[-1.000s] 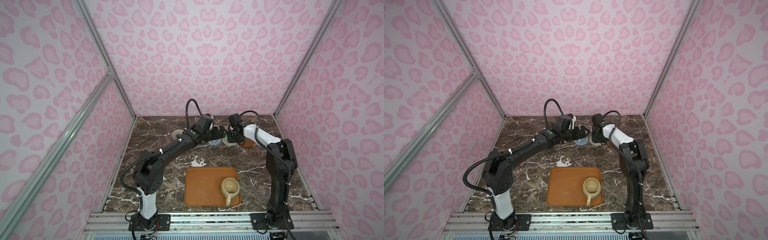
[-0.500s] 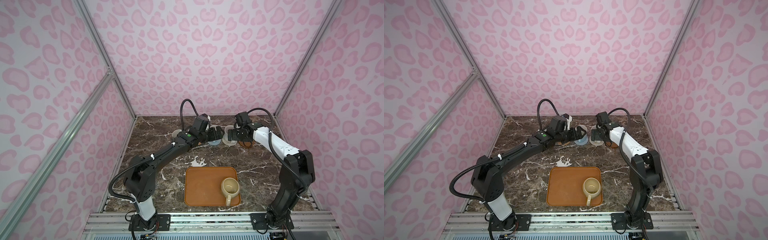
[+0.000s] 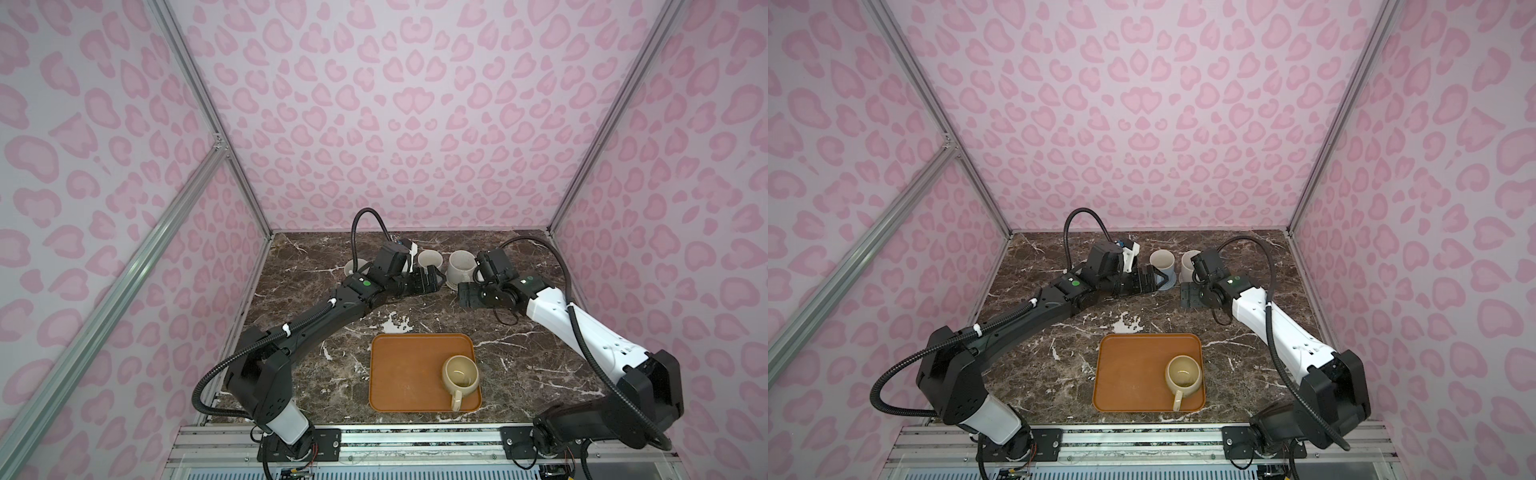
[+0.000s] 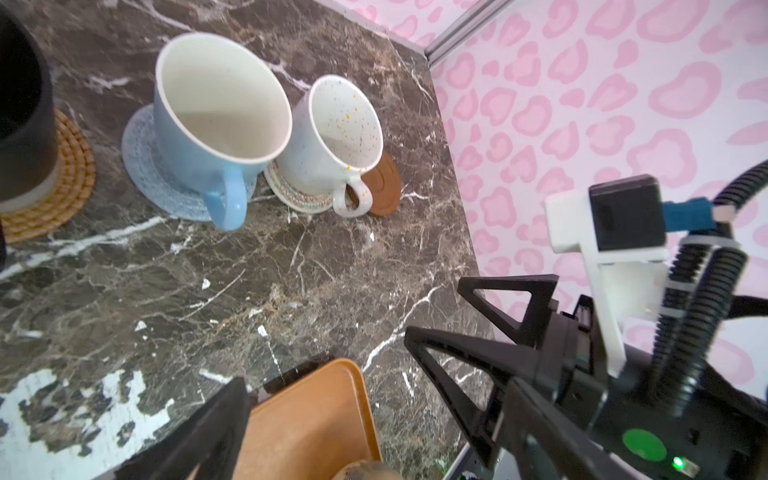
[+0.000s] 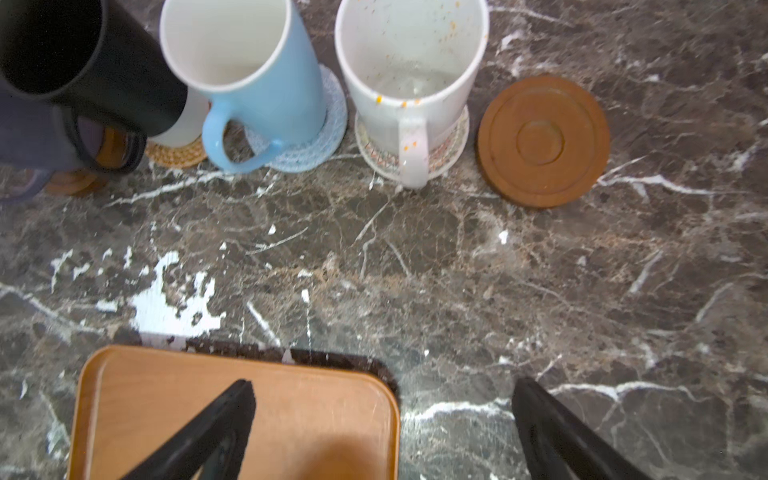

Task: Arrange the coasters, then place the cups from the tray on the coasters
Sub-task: 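Open the right gripper and move it back toward the beige mug on the tray, then lower the right gripper onto the beige mug rim and grasp it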

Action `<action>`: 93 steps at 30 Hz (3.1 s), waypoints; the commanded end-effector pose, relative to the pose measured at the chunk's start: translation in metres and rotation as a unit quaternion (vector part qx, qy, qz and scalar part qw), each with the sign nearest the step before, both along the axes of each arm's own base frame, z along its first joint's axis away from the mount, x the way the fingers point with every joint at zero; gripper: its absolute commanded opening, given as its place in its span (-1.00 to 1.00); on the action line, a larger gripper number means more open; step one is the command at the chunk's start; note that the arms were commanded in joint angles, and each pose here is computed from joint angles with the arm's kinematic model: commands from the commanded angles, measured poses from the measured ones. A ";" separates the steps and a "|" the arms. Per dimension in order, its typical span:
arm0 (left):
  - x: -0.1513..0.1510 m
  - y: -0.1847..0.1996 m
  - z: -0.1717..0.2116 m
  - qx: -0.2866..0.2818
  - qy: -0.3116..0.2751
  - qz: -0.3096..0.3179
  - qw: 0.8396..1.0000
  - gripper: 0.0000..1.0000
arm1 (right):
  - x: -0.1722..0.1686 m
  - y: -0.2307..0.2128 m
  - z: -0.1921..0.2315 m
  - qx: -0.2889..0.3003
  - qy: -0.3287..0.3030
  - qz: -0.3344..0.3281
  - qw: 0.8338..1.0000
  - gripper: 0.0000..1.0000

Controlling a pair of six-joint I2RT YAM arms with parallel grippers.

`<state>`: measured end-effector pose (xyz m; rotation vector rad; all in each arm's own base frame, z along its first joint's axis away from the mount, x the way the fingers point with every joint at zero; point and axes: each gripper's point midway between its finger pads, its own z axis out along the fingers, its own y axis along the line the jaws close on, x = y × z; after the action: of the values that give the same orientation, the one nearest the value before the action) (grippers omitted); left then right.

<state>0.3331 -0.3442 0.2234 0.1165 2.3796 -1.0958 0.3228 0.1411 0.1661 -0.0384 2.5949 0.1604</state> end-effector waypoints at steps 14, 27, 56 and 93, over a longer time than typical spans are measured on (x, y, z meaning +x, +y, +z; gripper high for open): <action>-0.074 0.019 -0.020 0.012 0.008 -0.056 0.998 0.94 | -0.124 0.011 -0.010 -0.006 0.041 0.056 0.998 0.97; -0.101 0.025 -0.043 0.025 0.025 -0.055 0.998 0.94 | -0.191 0.023 -0.027 -0.007 0.051 0.093 0.994 0.96; -0.132 0.060 -0.086 0.035 0.062 -0.024 0.997 0.94 | -0.223 0.054 -0.088 -0.033 0.067 0.113 0.991 0.75; -0.144 0.057 -0.096 0.015 0.058 -0.015 0.998 0.94 | -0.193 0.042 -0.127 -0.098 0.087 0.086 0.988 -0.35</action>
<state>0.1844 -0.2837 0.1215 0.1132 2.5438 -1.0862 0.1261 0.1832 0.0417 -0.3459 2.7866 -0.0305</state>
